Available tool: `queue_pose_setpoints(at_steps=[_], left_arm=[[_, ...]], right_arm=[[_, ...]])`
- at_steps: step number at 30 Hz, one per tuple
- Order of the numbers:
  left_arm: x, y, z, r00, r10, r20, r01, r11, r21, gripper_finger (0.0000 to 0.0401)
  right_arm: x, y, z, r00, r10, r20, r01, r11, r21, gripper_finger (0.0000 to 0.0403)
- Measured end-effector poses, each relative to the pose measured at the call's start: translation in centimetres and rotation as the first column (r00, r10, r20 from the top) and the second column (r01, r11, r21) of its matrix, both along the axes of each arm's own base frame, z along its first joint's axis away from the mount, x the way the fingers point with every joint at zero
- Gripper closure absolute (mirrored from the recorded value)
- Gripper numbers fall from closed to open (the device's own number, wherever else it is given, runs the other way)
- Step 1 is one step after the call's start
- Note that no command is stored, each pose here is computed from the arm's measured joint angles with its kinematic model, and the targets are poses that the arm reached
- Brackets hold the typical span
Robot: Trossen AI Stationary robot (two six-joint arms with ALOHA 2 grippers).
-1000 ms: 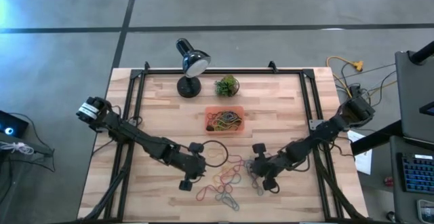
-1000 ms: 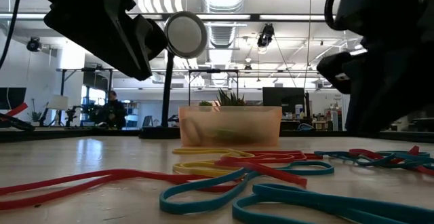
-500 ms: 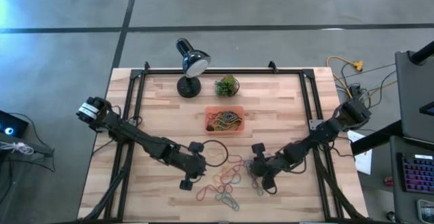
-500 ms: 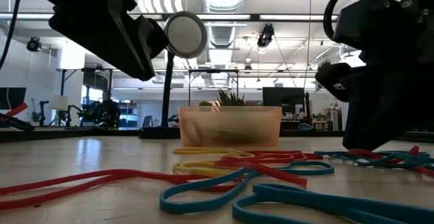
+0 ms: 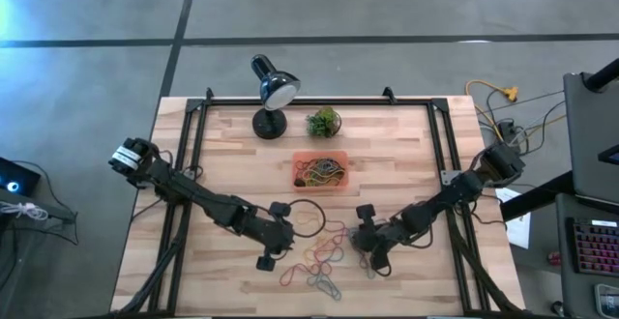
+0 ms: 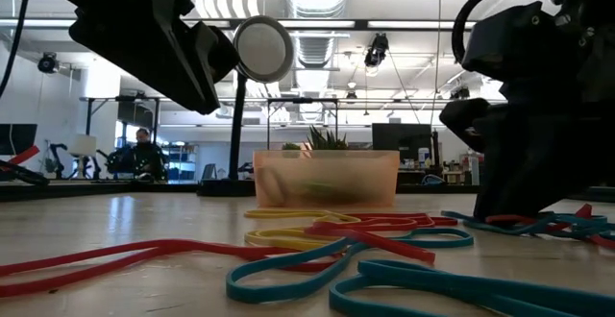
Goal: Pick and place rubber bands into bin
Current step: Put the red rubber band into the orange bin
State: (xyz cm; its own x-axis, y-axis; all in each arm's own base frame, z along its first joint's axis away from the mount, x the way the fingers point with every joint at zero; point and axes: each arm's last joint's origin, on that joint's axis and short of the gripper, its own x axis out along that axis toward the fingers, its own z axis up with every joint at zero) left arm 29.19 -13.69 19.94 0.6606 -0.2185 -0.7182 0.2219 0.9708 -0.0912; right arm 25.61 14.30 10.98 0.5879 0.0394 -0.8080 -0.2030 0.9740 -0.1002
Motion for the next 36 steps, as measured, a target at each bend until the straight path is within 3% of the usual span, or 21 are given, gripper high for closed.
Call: queue_pose_setpoints(at_steps=[9, 24, 30, 36], left_arm=[[0.0, 0.0, 0.0, 1.000, 0.000, 0.000, 0.000, 1.000, 0.000, 0.0335], [-0.2, 0.1, -0.3, 1.000, -0.001, -0.010, 0.001, 1.000, 0.006, 0.0335], [-0.2, 0.1, -0.3, 1.000, 0.000, -0.009, 0.000, 1.000, 0.005, 0.0335], [-0.2, 0.1, -0.4, 1.000, 0.000, -0.010, 0.000, 1.000, 0.005, 0.0335]], right_arm=[[-0.1, -0.2, 0.7, 0.999, 0.005, 0.035, -0.004, 0.999, -0.046, 0.0391], [2.0, 1.1, 5.6, 0.974, 0.118, 0.196, -0.106, 0.992, -0.071, 0.0394], [2.9, 1.7, 8.7, 0.937, 0.162, 0.311, -0.102, 0.974, -0.201, 0.0394], [3.2, 2.4, 10.9, 0.909, 0.171, 0.380, -0.007, 0.918, -0.397, 0.0394]])
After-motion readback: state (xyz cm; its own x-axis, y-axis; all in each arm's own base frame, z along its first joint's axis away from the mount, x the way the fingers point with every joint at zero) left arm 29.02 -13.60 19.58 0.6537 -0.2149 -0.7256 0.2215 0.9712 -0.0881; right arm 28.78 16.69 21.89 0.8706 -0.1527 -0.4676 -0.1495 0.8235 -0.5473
